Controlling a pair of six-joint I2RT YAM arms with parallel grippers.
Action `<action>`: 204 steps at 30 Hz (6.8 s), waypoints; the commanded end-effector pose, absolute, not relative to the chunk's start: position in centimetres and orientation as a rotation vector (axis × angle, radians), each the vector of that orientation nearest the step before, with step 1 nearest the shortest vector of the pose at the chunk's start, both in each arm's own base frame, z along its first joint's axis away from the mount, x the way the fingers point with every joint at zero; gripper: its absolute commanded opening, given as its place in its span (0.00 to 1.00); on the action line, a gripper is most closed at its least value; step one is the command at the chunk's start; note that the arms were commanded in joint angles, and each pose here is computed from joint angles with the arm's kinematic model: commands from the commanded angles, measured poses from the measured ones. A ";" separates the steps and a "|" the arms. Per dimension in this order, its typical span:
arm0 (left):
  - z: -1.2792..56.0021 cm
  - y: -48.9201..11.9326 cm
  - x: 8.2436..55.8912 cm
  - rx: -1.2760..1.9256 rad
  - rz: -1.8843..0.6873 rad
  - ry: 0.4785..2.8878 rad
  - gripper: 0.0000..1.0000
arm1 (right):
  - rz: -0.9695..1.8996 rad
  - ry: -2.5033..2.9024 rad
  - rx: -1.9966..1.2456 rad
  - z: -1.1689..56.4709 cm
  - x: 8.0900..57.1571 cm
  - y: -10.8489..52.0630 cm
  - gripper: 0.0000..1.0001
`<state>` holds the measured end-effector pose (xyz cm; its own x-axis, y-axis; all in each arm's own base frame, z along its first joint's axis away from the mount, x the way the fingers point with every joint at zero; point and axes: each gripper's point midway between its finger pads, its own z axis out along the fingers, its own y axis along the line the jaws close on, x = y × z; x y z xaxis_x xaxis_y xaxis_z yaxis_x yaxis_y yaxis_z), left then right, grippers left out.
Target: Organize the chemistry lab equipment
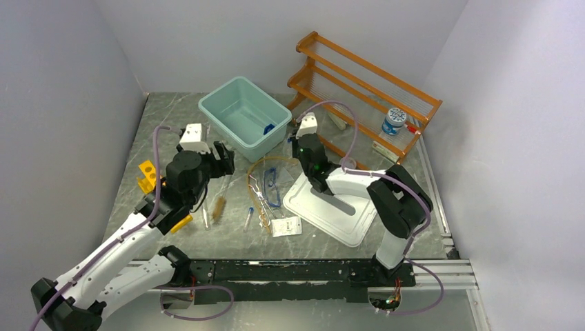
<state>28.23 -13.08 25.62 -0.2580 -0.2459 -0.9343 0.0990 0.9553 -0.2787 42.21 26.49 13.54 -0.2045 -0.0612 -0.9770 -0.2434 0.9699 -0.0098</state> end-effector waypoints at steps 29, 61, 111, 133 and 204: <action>24.6 -12.5 29.3 -0.101 -0.286 1.820 0.77 | 0.227 1.823 -0.331 10.9 44.9 26.7 0.21; 25.1 -12.9 29.0 -0.068 -0.316 1.800 0.77 | 0.331 1.878 -0.337 13.5 44.3 27.5 0.49; 24.7 -13.0 29.1 -0.066 -0.314 1.820 0.77 | 0.240 2.204 -0.237 8.6 46.3 26.7 0.17; 24.7 -13.0 29.1 -0.065 -0.310 1.820 0.77 | 0.306 2.114 -0.267 10.3 44.8 26.4 0.17; 24.6 -13.0 29.0 -0.064 -0.314 1.823 0.77 | 0.363 2.103 -0.307 10.9 42.6 26.1 0.21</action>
